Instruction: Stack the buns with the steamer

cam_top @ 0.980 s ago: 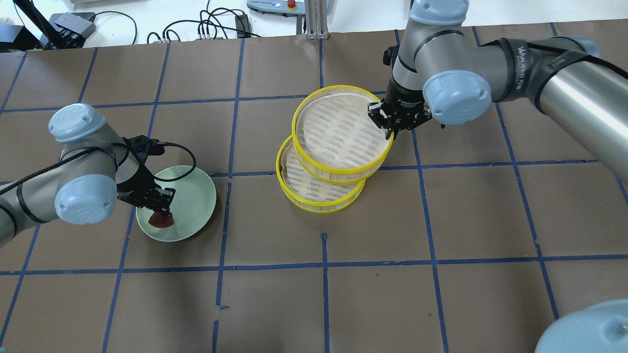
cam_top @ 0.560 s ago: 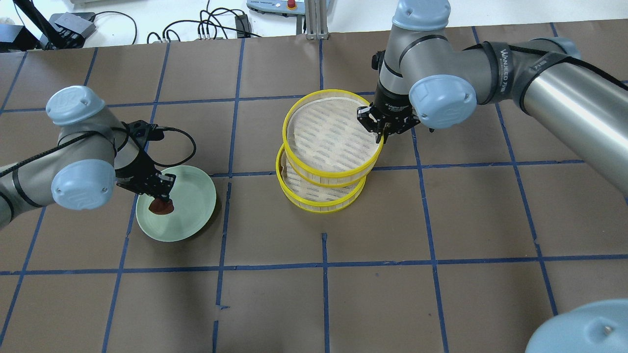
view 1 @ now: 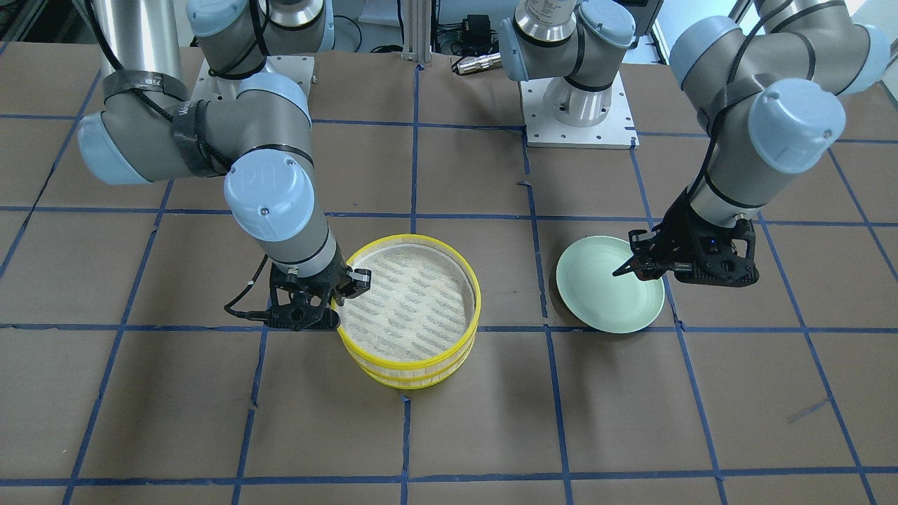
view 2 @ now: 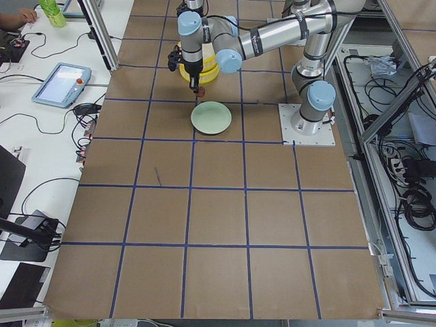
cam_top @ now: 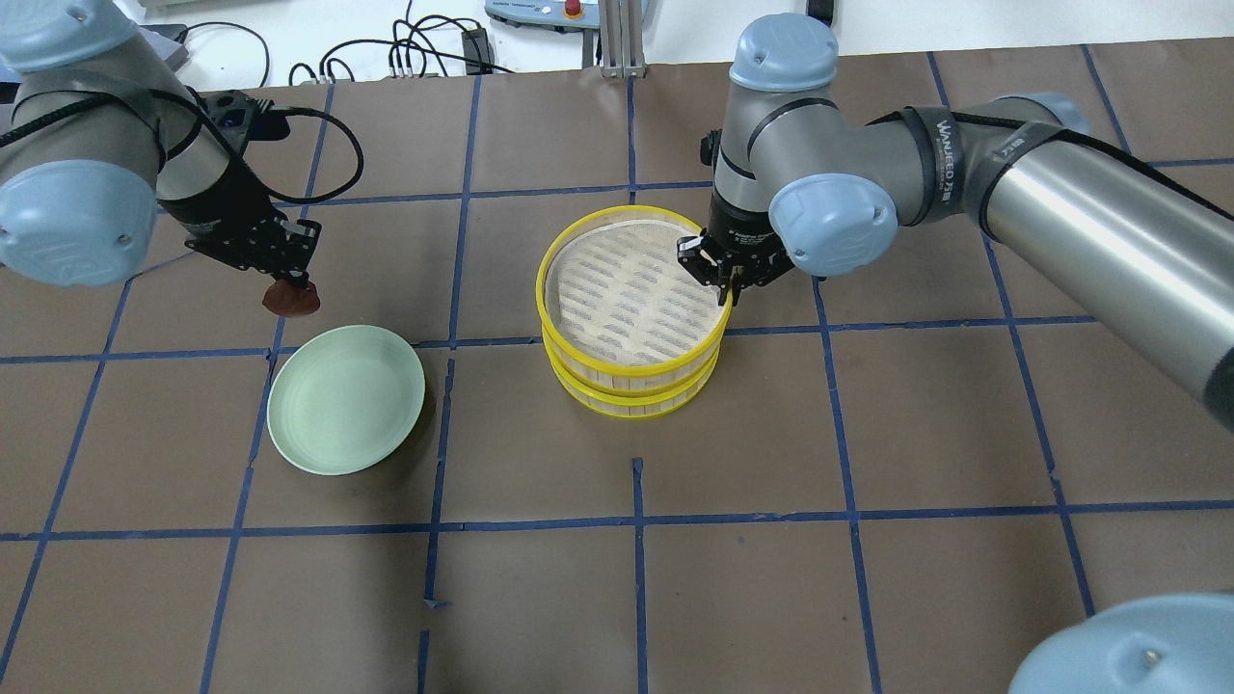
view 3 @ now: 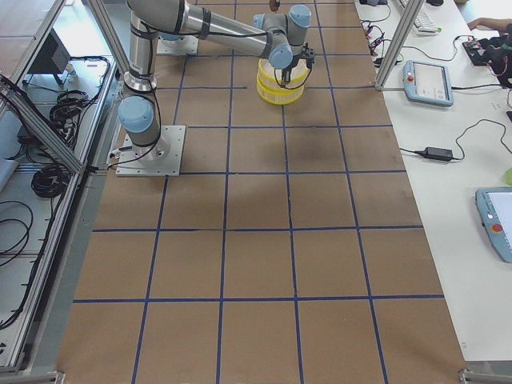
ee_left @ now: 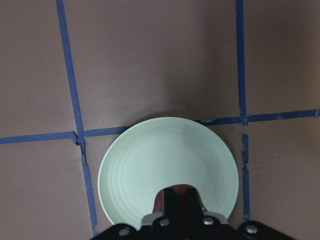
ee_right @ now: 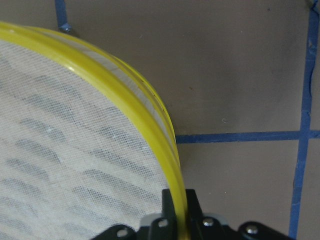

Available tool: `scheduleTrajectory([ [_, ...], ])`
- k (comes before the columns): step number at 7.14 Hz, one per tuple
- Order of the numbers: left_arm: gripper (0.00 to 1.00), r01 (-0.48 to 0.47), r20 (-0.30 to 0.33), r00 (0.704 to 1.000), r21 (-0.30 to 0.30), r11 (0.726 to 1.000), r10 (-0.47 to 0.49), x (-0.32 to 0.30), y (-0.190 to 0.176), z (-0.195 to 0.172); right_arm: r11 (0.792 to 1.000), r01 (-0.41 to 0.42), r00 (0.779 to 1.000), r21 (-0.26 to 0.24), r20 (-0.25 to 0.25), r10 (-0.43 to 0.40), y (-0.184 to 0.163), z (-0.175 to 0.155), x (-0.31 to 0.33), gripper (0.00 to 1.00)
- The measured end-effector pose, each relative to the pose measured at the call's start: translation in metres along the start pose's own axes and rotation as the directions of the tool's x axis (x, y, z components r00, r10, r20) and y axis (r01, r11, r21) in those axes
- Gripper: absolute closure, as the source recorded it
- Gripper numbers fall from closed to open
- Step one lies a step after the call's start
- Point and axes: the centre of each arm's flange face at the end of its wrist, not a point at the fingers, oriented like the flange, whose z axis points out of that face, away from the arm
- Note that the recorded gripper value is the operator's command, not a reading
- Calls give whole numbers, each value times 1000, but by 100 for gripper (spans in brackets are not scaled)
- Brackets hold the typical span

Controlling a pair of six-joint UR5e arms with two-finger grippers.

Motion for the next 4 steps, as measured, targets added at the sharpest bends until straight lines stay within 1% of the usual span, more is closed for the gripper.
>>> scheduleTrajectory([
  [1, 98, -2, 0, 1000, 5, 1000, 2, 0, 0, -3, 1000, 2, 1000, -6, -4, -2, 2, 4, 0, 88],
  [3, 98, -6, -1, 1000, 8, 1000, 6, 1, 0, -4, 1000, 6, 1000, -9, -5, -6, 4, 7, -1, 81],
  [4, 98, -7, -1, 1000, 9, 1000, 7, 1, 0, -4, 1000, 6, 1000, -8, -4, -6, 4, 7, -1, 74],
])
